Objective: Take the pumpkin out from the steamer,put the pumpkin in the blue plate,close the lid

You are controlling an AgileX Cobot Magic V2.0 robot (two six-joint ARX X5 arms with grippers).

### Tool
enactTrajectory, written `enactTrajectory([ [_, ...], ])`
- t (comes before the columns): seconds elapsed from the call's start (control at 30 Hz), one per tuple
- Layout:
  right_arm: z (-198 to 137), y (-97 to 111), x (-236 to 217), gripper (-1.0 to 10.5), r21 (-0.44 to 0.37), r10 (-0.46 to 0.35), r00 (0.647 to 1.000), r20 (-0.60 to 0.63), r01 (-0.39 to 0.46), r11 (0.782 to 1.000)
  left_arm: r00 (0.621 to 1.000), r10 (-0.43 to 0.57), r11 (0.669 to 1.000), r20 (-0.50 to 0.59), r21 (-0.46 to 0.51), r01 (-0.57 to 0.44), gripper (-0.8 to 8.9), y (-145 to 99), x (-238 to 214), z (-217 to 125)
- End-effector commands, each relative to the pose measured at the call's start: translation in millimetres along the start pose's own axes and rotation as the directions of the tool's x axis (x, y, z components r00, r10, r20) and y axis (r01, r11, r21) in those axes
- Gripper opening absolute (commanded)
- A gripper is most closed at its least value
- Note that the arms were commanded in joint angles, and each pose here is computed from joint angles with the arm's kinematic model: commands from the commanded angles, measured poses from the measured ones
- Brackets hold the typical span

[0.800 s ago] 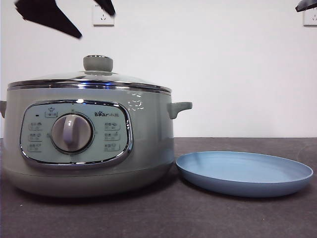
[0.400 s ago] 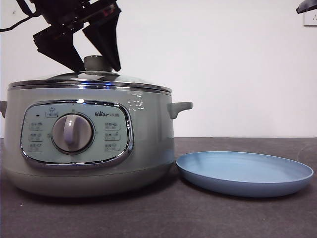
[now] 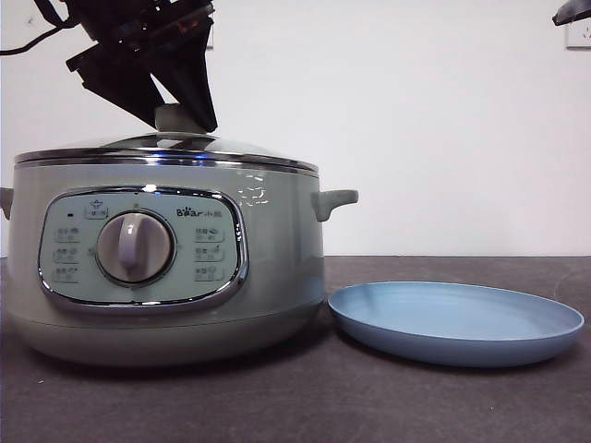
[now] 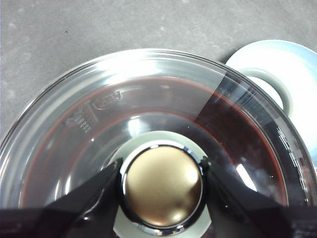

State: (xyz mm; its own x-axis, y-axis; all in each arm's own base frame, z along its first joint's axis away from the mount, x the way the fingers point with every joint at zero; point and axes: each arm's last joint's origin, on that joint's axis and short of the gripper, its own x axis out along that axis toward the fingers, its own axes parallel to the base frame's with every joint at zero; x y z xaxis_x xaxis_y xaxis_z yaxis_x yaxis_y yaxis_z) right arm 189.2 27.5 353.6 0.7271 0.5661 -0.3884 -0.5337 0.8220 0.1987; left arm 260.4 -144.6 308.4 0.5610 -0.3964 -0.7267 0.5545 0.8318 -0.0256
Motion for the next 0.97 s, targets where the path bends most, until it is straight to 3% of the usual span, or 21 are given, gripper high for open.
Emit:
enactTrajectory([
  [0.03, 1, 1, 0, 5.4, 0.024, 0.005, 1.0, 0.002, -0.005, 1.0, 0.997, 0.005, 1.0, 0.071, 0.015, -0.006, -0.09, -1, -15, 4],
  [0.17, 2, 6, 2, 5.4, -0.019, 0.037, 0.999, 0.008, -0.037, 0.999, 0.98, 0.027, 0.999, 0.195, 0.02, -0.032, -0.09, -4, -57, 5],
  [0.27, 3, 17, 16, 5.4, -0.06, 0.108, 0.994, -0.004, -0.108, 0.992, 0.949, 0.092, 0.995, 0.303, 0.006, -0.099, -0.09, -5, -97, 1],
  [0.33, 3, 25, 32, 5.4, -0.065, 0.163, 0.985, -0.049, -0.166, 0.984, 0.918, 0.135, 0.99, 0.372, -0.011, -0.141, -0.09, -6, -123, -5],
  [0.4, 3, 36, 55, 6.4, -0.018, 0.229, 0.967, -0.114, -0.232, 0.973, 0.879, 0.203, 0.978, 0.432, -0.046, -0.204, -0.09, -7, -151, -14],
  [0.5, 9, 60, 91, 6.7, -0.035, 0.303, 0.932, -0.199, -0.316, 0.948, 0.823, 0.337, 0.94, 0.458, -0.116, -0.321, -0.09, -7, -183, -33],
  [0.73, 24, 110, 147, 6.7, -0.109, 0.315, 0.891, -0.326, -0.366, 0.924, 0.722, 0.538, 0.84, 0.435, -0.205, -0.503, -0.09, -4, -216, -59],
  [0.8, 25, 124, 164, 6.7, -0.143, 0.303, 0.882, -0.36, -0.373, 0.917, 0.705, 0.561, 0.825, 0.434, -0.22, -0.521, -0.09, -5, -223, -66],
  [0.97, 24, 152, 203, 6.7, -0.228, 0.234, 0.863, -0.448, -0.363, 0.903, 0.706, 0.568, 0.82, 0.423, -0.219, -0.528, -0.09, -6, -232, -77],
])
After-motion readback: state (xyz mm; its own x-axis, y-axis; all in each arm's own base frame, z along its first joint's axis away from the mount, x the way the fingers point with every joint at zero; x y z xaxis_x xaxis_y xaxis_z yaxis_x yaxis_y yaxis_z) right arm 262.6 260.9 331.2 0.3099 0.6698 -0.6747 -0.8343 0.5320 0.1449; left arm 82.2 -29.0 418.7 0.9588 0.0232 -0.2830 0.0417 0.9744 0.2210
